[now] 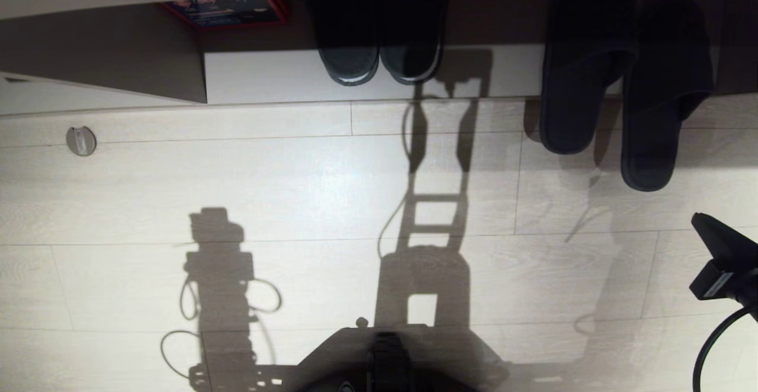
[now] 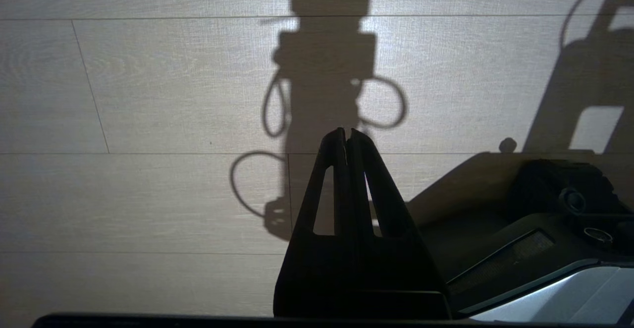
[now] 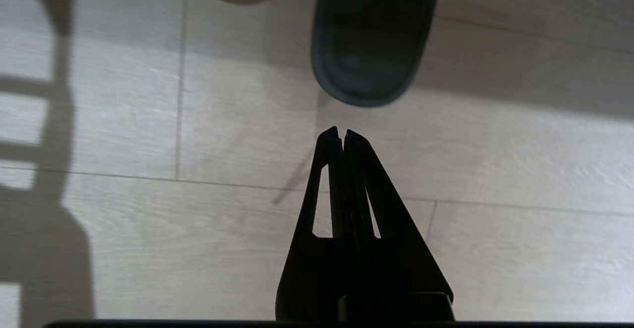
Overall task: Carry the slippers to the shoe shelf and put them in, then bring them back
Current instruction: Pick up the slippers in the shoe cabinet
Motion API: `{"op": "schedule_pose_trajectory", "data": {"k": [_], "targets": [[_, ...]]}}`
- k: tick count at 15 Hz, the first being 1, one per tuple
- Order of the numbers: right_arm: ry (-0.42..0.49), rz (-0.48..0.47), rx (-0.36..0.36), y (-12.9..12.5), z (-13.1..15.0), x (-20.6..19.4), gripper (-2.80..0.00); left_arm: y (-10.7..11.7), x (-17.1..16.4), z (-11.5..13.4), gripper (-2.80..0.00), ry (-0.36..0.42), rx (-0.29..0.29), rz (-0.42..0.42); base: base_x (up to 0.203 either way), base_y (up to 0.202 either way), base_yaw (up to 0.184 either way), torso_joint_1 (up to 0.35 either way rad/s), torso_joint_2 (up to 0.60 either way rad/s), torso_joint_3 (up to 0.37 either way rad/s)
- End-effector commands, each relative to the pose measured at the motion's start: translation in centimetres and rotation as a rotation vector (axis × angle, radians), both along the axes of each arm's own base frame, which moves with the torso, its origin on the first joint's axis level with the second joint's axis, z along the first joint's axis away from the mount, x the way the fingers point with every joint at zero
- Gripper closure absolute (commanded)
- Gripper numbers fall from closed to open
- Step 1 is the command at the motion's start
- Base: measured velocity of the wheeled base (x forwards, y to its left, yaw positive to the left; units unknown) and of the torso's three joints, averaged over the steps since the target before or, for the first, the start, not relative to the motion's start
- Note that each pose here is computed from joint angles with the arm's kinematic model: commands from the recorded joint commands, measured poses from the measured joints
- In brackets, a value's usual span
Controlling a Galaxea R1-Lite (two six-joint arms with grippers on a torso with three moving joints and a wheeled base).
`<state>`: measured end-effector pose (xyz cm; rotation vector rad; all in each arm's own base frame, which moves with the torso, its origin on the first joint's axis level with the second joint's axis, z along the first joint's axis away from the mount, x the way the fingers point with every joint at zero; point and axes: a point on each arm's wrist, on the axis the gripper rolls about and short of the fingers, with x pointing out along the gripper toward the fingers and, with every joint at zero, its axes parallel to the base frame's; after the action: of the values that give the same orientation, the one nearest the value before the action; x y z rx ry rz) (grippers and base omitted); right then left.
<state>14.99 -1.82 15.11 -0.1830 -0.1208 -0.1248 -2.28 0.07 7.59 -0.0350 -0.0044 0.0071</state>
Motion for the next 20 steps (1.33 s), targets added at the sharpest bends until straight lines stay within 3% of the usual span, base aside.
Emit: {"op": "schedule_pose_trajectory", "data": {"k": [1,5,6,7,12,15,20], "targets": [[0.071,-0.015,0.010,-0.1,-1.3,0.0,0.00,0.0,0.0,0.0,0.00,0.000,-0.001,0.000,0.000,0.000,0.000,0.000,0.00,0.000],[0.113,-0.069,0.025,-0.3,-2.1,0.6,0.00,0.0,0.0,0.0,0.00,0.000,0.000,0.000,0.000,0.000,0.000,0.000,0.00,0.000],[0.127,-0.079,0.027,-0.3,-2.3,0.8,-1.54,0.0,0.0,0.0,0.00,0.000,0.000,0.000,0.000,0.000,0.000,0.000,0.00,0.000],[0.128,-0.087,0.039,-0.4,-2.3,0.8,-2.80,0.0,0.0,0.0,0.00,0.000,0.000,0.000,0.000,0.000,0.000,0.000,0.00,0.000],[0.148,-0.133,0.053,-0.5,-2.7,1.1,-2.80,0.0,0.0,0.0,0.00,0.000,0.000,0.000,0.000,0.000,0.000,0.000,0.00,0.000],[0.157,-0.189,0.099,-0.7,-3.0,1.5,-2.80,0.0,0.0,0.0,0.00,0.000,0.000,0.000,0.000,0.000,0.000,0.000,0.00,0.000],[0.078,-0.252,0.122,-1.2,-1.7,4.2,-2.80,0.0,0.0,0.0,0.00,0.000,0.000,0.000,0.000,0.000,0.000,0.000,0.00,0.000]]}}
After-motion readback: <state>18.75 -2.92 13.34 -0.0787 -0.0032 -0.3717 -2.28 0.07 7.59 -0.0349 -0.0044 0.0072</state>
